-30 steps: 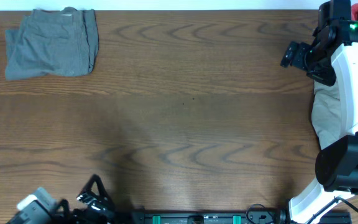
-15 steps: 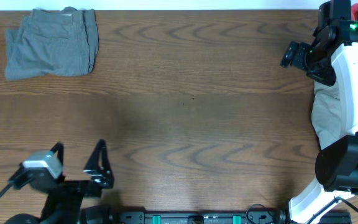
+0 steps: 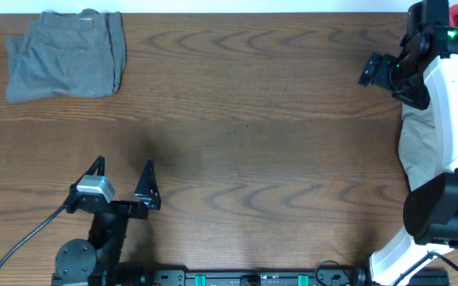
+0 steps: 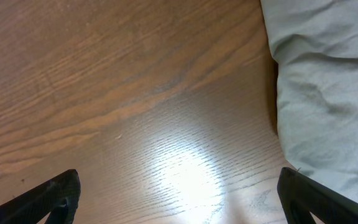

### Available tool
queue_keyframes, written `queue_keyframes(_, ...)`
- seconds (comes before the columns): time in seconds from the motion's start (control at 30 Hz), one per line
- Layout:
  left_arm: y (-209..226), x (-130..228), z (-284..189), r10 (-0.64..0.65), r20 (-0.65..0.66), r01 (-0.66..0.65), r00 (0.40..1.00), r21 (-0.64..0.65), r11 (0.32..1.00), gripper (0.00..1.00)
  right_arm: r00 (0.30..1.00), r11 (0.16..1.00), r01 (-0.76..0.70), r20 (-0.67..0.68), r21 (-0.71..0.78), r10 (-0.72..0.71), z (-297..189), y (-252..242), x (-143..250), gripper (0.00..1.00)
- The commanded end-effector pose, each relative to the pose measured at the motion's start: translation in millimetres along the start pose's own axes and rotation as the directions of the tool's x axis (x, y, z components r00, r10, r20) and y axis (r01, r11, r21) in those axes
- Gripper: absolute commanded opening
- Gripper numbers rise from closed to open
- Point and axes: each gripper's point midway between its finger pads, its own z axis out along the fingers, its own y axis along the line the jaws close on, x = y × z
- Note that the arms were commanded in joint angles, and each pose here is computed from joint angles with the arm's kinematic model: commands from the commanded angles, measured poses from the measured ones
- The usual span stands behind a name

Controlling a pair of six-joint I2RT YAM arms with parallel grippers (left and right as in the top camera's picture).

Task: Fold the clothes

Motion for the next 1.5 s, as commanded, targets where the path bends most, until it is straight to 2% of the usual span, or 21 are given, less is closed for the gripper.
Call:
queue_keyframes(0.0,12,16,4,0.011,0.0,-0.011,1.0,-0.044,0.999,0.98,1.0,1.0,-0.024,0.002,-0.002,0.024,-1,-4,-2,0.99)
queue_keyframes(0.37,41,69,16,-0.005,-0.077,-0.007,0.997,-0.157,0.988,0.98,1.0,1.0,-0.024,0.002,-0.002,0.024,-1,-4,-2,0.99)
queue_keyframes(0.6,49,92,24,-0.003,-0.068,-0.008,0.998,-0.162,0.987,0.98,1.0,1.0,-0.024,0.002,-0.002,0.024,-1,-4,-2,0.99)
queue_keyframes(0.7,52,106,23,-0.015,-0.118,-0.006,0.993,-0.173,0.985,0.98,1.0,1.0,-0.024,0.002,-0.002,0.024,-1,-4,-2,0.99)
queue_keyframes(1.47,52,106,23,-0.014,-0.118,-0.006,0.993,-0.173,0.985,0.98,1.0,1.0,-0.024,0.002,-0.002,0.024,-1,-4,-2,0.99)
